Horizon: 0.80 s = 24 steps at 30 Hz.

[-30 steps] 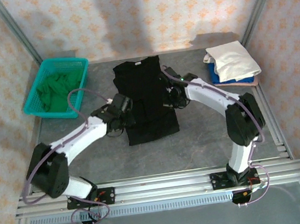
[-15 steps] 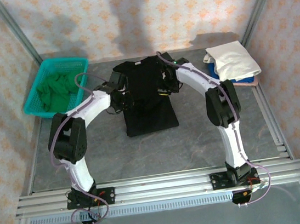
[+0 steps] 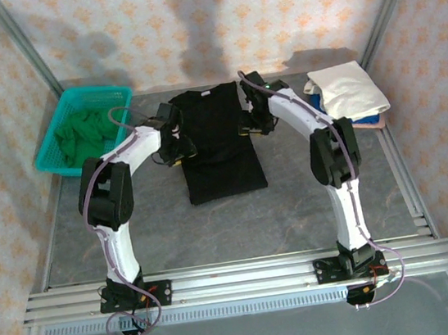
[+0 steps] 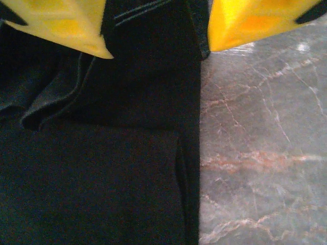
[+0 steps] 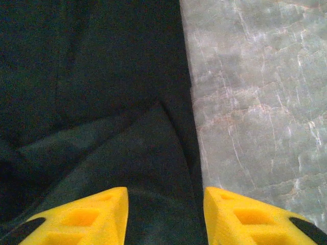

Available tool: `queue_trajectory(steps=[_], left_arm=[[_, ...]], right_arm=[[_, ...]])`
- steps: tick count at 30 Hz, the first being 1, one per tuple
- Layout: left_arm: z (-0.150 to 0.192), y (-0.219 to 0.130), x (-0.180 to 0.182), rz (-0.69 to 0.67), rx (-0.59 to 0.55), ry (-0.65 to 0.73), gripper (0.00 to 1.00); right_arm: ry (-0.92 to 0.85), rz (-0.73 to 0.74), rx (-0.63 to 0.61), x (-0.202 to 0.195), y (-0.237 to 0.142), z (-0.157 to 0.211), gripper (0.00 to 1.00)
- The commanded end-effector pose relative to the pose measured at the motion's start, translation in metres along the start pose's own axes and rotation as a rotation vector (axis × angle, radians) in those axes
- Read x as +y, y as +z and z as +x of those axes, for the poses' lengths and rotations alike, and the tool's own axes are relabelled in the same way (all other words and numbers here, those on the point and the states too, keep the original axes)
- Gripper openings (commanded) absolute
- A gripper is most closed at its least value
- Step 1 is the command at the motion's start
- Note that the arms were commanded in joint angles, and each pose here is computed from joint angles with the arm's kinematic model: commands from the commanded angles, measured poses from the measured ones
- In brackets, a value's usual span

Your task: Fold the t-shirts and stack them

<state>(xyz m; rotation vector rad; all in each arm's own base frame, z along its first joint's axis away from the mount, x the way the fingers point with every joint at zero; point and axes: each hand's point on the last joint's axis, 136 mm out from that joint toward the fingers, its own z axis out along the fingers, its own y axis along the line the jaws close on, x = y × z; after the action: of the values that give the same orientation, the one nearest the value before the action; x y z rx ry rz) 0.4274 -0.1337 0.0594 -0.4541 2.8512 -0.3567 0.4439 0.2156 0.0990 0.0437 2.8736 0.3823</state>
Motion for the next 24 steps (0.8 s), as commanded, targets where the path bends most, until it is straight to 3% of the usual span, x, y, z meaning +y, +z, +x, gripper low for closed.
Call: queue_trajectory(steps=[1,5,10,16,24], left_arm=[[-0.008,-0.032,0.000,-0.024,-0.049,0.048,0.63],[-0.012,-0.057,0.004,-0.035,-0.107,0.055,0.71],[-0.014,-0.079,0.020,-0.036,-0.168,0.015,0.73],[-0.009,-0.098,0.043,-0.076,-0.234,-0.024,0.77],[0.010,-0.098,0.054,-0.084,-0.225,-0.021,0.78]], right_arm=[[-0.113,-0.070,-0.077,0.024,-0.020,0.017,0.43],[-0.236,-0.109,-0.062,0.051,-0.005,0.056,0.42],[-0.293,-0.109,0.015,0.061,0.024,0.080,0.38],[-0.322,-0.076,0.075,0.063,0.051,0.073,0.35],[-0.331,-0.001,0.074,0.064,0.067,0.049,0.33]])
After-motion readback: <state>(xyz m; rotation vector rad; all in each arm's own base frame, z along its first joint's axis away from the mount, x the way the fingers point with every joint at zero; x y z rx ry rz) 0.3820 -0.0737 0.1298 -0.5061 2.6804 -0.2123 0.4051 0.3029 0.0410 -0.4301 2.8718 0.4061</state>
